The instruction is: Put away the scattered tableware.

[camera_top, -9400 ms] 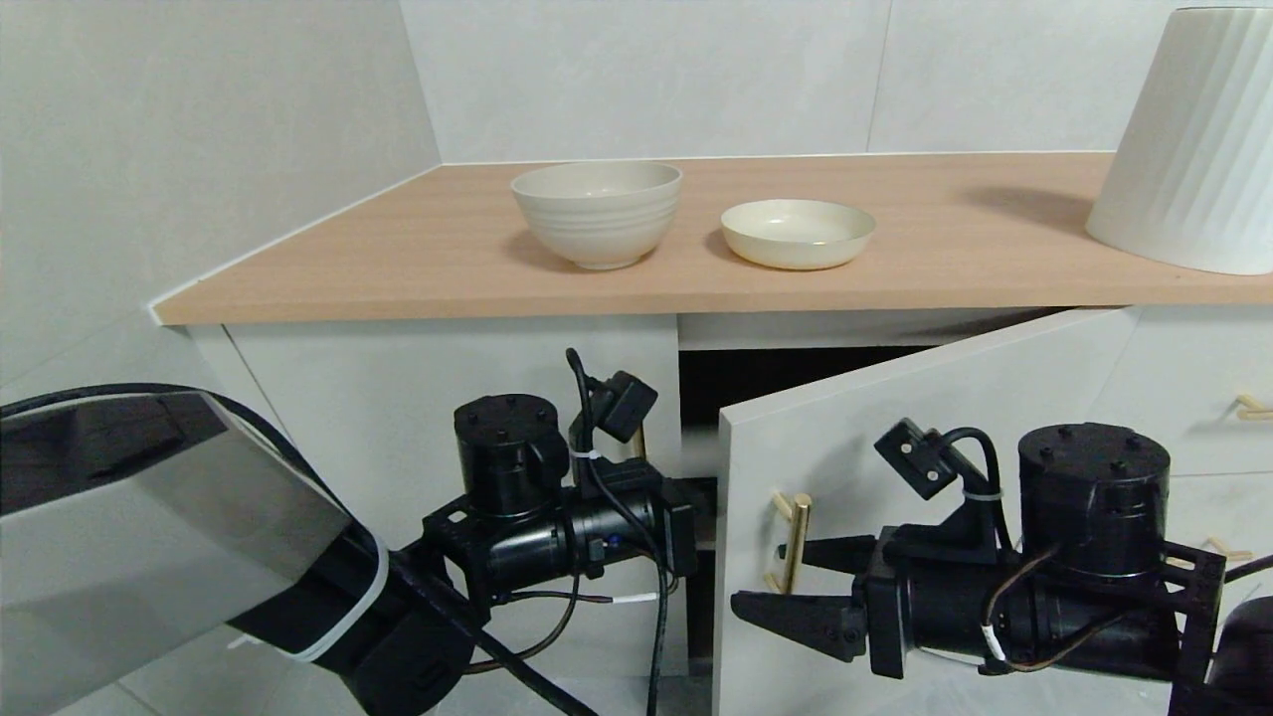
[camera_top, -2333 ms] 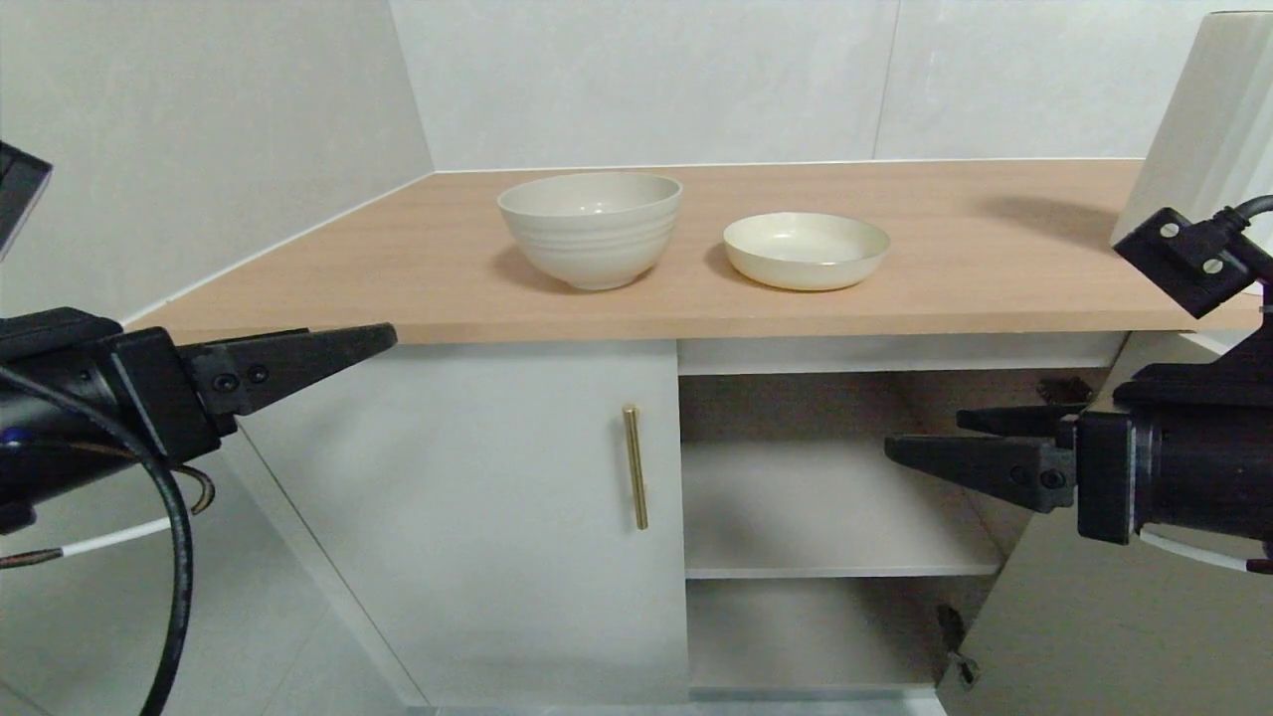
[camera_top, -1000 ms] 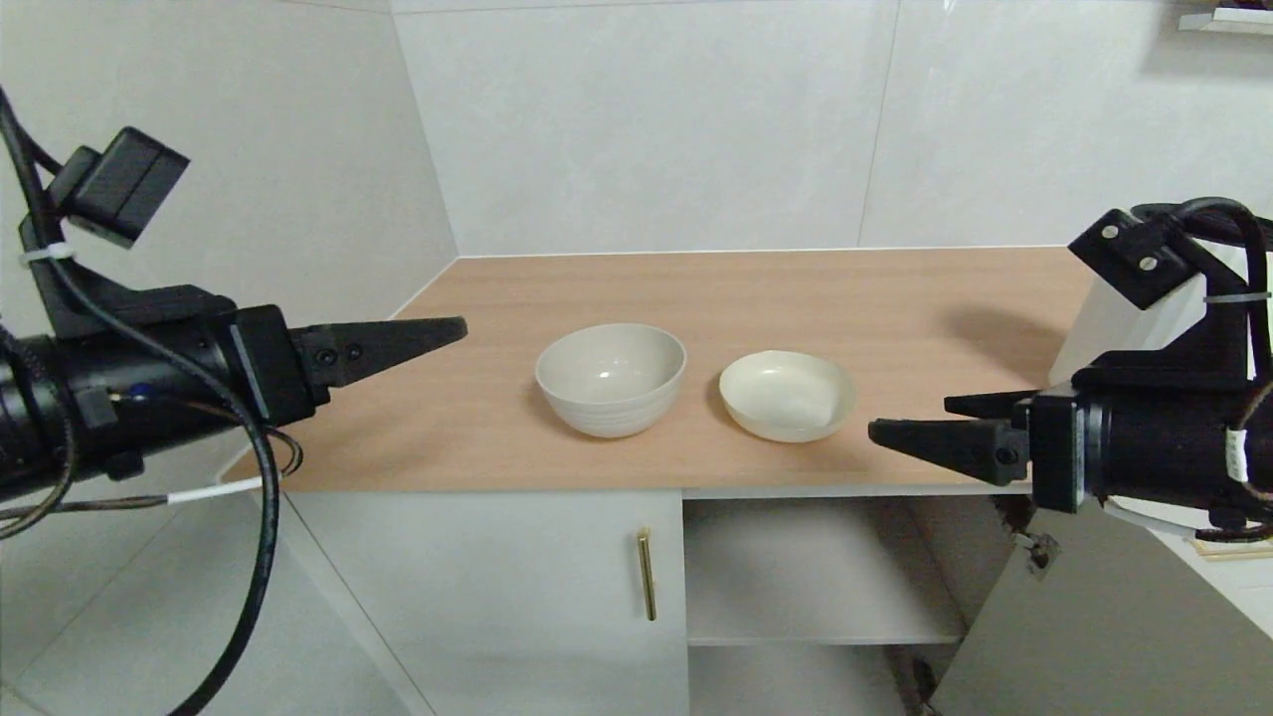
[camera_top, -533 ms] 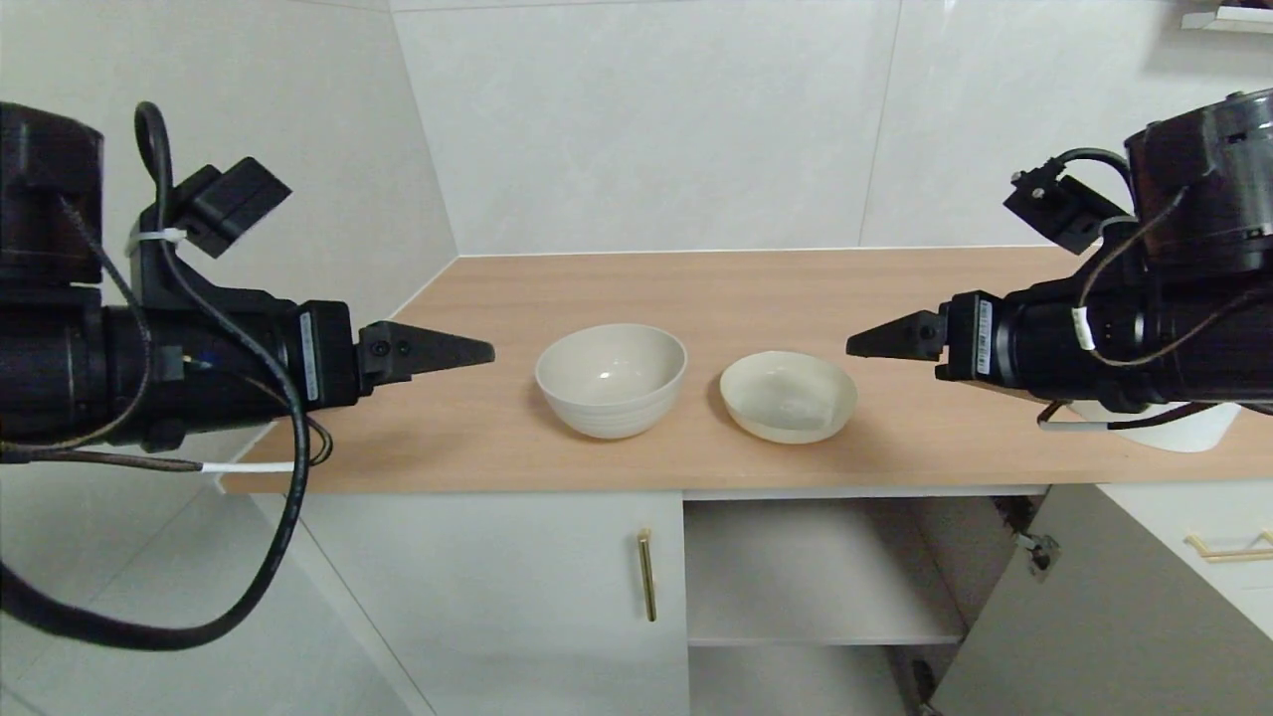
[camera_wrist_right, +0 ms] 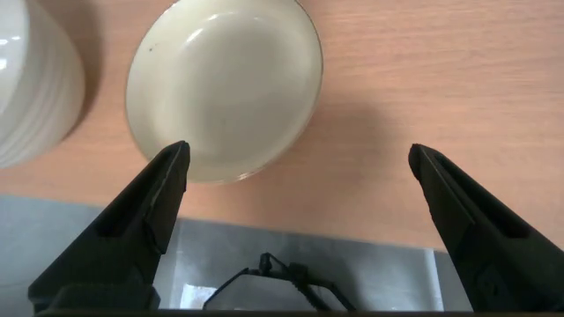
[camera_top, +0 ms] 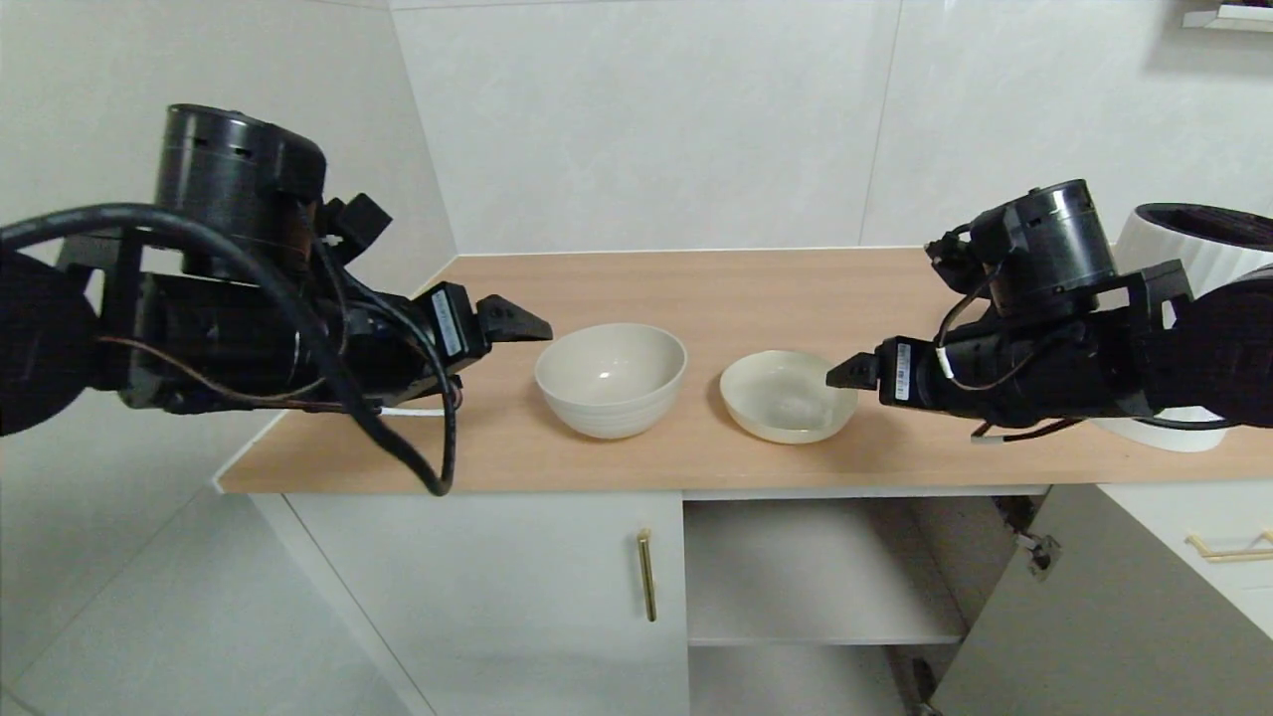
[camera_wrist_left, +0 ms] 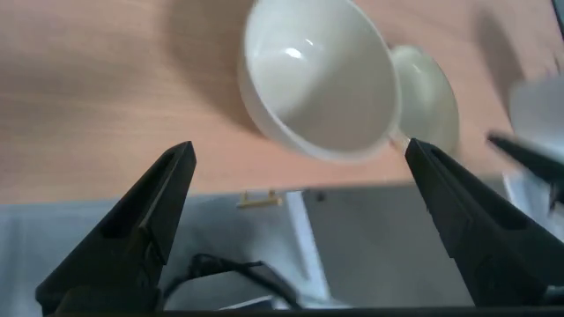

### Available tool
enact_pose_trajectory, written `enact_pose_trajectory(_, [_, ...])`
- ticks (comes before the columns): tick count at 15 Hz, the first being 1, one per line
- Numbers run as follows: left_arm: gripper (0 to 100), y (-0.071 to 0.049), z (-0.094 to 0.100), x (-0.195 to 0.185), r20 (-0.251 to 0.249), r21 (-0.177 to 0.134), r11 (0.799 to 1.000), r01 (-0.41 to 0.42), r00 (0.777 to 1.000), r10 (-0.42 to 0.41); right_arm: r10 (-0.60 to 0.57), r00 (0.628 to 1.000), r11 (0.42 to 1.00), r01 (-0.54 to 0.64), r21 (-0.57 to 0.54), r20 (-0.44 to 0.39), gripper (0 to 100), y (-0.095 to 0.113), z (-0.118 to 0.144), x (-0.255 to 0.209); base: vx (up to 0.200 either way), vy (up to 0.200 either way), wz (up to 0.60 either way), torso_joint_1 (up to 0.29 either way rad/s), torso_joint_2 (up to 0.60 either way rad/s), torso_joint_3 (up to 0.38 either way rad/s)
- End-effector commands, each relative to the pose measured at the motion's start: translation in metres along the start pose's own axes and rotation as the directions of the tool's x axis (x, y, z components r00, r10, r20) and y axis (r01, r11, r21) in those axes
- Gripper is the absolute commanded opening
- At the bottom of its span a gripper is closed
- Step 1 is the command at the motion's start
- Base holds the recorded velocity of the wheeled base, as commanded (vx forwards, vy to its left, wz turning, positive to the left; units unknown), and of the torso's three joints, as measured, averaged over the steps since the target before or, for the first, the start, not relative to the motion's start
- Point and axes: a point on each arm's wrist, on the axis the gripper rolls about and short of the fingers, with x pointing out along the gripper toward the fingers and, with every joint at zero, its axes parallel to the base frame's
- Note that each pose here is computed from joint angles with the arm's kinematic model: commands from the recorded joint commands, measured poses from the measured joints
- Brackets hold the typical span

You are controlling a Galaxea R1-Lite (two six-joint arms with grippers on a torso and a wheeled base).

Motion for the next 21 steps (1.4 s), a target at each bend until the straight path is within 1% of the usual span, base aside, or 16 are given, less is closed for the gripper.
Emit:
enact_pose_trajectory(1, [100,-0.001,-0.007,0.035,-0.05,-0.021,0.999,-0.044,0.998,0.043,-0.007,1.0,1.0,0.007,-0.002,-0.011,100,0.0,-0.003,0.008,0.0,0.0,0.0,0.0,0.0,0.0])
enact_pose_trajectory(2, [100,0.0,-0.012,0.051,-0.061,-0.016,0.996,-0.082,0.995,0.081,-0.016,1.0,1.0,0.016,-0.001,0.0,100,0.0,-0.003,0.007,0.0,0.0,0.0,0.0,0.0,0.0])
enact_pose_trajectory(4, [100,0.004,-0.015,0.07,-0.052,-0.012,0.988,-0.156,0.987,0.155,-0.029,1.0,1.0,0.029,-0.001,0.004,100,0.0,-0.003,0.008,0.0,0.0,0.0,0.0,0.0,0.0])
enact_pose_trajectory(6, [100,0.007,-0.017,0.082,-0.05,-0.014,0.981,-0.195,0.98,0.194,-0.028,1.0,1.0,0.028,0.0,0.007,100,0.0,-0.003,0.007,0.0,0.0,0.0,0.0,0.0,0.0])
enact_pose_trajectory(7, [100,0.006,-0.017,0.083,-0.048,-0.029,0.98,-0.195,0.98,0.193,-0.028,1.0,1.0,0.028,0.0,0.007,100,0.0,-0.003,0.007,0.0,0.0,0.0,0.0,0.0,0.0])
enact_pose_trajectory(8, [100,0.005,-0.015,0.083,-0.042,-0.038,0.981,-0.191,0.981,0.189,-0.027,1.0,1.0,0.027,0.0,0.008,100,0.0,-0.002,0.007,0.0,0.0,0.0,0.0,0.0,0.0])
enact_pose_trajectory(10, [100,0.004,-0.014,0.081,-0.037,-0.039,0.982,-0.187,0.982,0.186,-0.026,1.0,1.0,0.026,0.001,0.011,100,0.0,-0.002,0.005,0.0,0.0,0.0,0.0,0.0,0.0])
enact_pose_trajectory(11, [0,0.004,-0.014,0.08,-0.035,-0.039,0.982,-0.187,0.982,0.186,-0.026,1.0,1.0,0.026,0.001,0.011,100,0.0,-0.002,0.005,0.0,0.0,0.0,0.0,0.0,0.0])
enact_pose_trajectory(21, [0,-0.001,-0.008,0.063,-0.009,-0.044,0.987,-0.157,0.988,0.157,-0.029,1.0,0.999,0.029,0.012,0.002,100,0.002,-0.004,0.011,0.0,0.0,0.0,0.0,0.0,0.0])
